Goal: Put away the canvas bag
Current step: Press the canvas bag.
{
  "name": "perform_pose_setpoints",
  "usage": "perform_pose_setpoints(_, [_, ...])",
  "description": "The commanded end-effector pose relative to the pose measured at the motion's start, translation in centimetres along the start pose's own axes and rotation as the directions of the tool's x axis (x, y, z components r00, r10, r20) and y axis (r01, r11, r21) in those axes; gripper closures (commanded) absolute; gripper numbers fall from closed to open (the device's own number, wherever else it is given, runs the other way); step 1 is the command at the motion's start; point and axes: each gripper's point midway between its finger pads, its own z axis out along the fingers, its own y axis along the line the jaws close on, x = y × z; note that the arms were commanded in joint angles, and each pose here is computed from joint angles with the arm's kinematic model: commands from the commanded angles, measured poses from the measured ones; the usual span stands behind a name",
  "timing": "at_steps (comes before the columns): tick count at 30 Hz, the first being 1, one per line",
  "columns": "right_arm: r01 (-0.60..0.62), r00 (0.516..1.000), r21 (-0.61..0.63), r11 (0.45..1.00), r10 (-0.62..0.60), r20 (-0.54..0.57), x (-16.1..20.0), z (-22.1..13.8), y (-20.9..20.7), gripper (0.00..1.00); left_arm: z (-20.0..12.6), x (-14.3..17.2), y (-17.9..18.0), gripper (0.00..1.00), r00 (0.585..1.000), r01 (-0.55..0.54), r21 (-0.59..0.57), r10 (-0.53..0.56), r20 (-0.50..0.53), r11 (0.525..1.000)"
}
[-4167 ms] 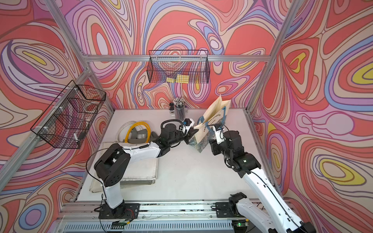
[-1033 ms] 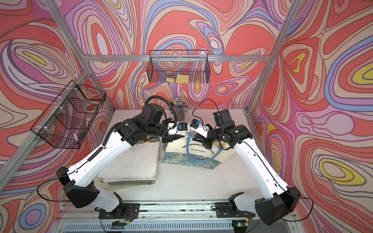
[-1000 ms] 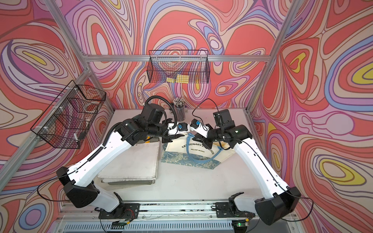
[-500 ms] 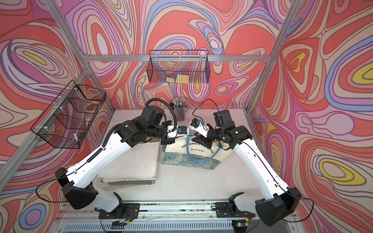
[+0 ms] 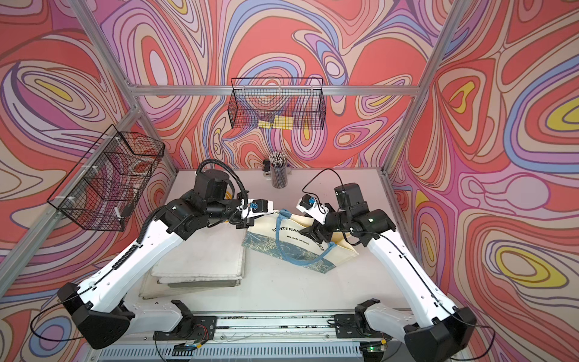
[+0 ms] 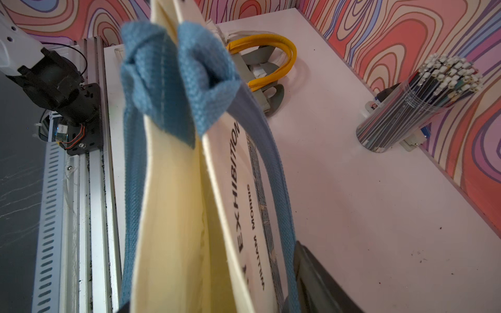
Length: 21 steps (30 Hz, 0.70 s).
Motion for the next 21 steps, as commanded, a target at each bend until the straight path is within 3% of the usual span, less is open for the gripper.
perform_pose_setpoints(1, [-0.006,0.998,0.016,1.0,0.007,-0.055,0.8,-0.6,0.0,0.32,-2.3,-3.8,1.1,1.0,0.984,-0.087,-0.062,0.095,0.148,0.994])
perform_pose_setpoints(11, [-0.062,0.995,-0.015,0.998,0.061,-0.078,1.5,-1.5,1.5,0.44,-3.4,-1.9,3.0,1.0,0.991,-0.015,-0.159,0.036,0.13,0.987])
perform_pose_setpoints(16, [-0.082,0.993,-0.043,0.996,0.078,-0.094,1.6,-1.4,1.8,0.64,-3.2,-1.9,2.9,1.0,0.99,0.01,-0.151,0.011,0.142,0.989])
perform_pose_setpoints(21, [-0.081,0.989,-0.042,0.996,0.075,-0.126,1.8,-1.6,1.7,0.94,-3.1,-1.0,3.2,1.0,0.995,0.019,-0.167,-0.003,0.101,0.986])
